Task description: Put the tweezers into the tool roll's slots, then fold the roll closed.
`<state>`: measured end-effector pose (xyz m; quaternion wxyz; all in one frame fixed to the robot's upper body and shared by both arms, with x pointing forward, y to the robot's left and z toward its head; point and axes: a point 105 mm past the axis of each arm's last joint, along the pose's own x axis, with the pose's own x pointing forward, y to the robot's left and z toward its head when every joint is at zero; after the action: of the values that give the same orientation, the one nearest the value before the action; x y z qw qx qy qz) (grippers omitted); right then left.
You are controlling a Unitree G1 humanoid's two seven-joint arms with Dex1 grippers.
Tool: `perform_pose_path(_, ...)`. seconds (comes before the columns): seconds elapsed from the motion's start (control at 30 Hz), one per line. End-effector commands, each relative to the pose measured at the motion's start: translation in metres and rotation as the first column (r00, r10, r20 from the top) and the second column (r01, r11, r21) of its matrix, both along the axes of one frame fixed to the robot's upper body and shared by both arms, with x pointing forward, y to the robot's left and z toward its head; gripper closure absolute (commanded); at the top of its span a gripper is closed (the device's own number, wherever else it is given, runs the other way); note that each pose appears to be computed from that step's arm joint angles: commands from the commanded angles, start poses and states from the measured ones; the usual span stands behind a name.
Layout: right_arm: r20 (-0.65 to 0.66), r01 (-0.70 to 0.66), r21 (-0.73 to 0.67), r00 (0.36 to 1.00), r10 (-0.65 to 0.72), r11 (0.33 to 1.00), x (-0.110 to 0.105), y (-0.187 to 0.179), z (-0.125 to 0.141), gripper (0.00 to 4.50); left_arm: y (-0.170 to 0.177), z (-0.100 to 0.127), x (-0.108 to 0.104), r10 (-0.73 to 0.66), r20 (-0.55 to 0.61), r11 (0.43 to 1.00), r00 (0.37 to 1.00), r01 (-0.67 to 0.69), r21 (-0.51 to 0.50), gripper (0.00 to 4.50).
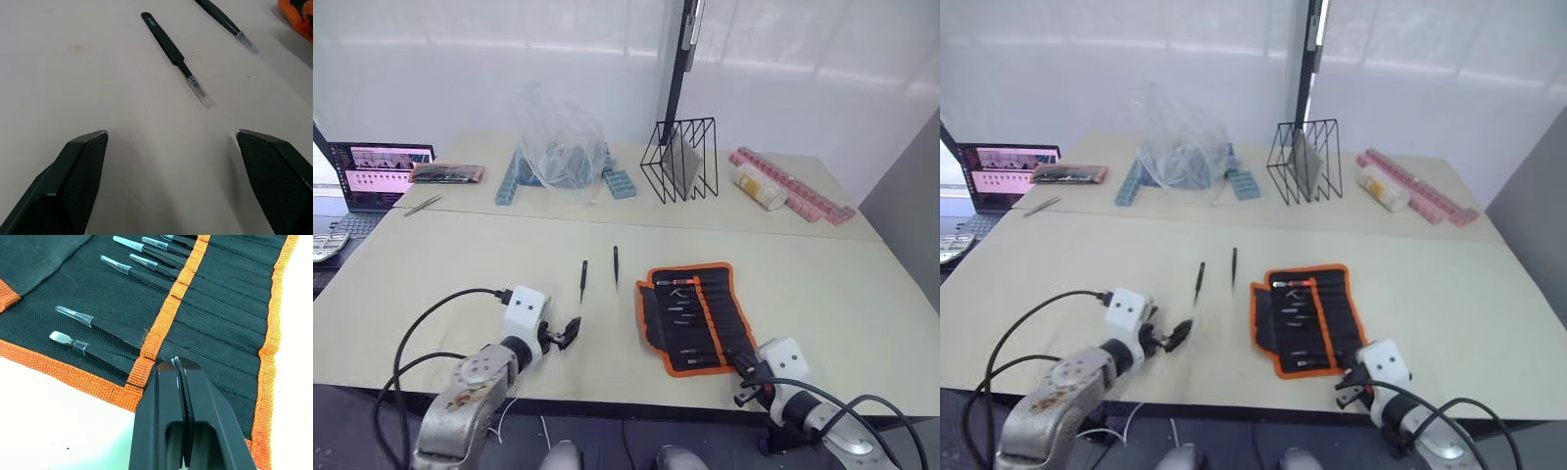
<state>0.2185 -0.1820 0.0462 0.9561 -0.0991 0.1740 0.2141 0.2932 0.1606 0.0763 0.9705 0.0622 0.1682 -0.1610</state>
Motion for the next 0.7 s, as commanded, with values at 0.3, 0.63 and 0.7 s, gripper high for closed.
perform_pose_path(0.3,-0.12,0.048,-0.025,0.992,-0.051,0.999,-0.006,-0.009,-0.027,4.5,-0.023,-0.018,0.034,0.066,-0.021,0.998,0.998,-0.067,-0.005,0.05)
perform_pose_path(0.63,-0.118,0.049,-0.023,0.992,-0.051,0.999,-0.006,-0.008,-0.026,4.5,-0.034,-0.019,0.046,0.032,-0.021,0.999,0.999,-0.032,-0.027,2.15)
perform_pose_path(0.7,-0.119,0.05,-0.023,0.992,-0.052,0.999,-0.006,-0.008,-0.026,4.5,-0.036,-0.019,0.048,0.026,-0.02,0.999,0.999,-0.026,-0.029,2.83)
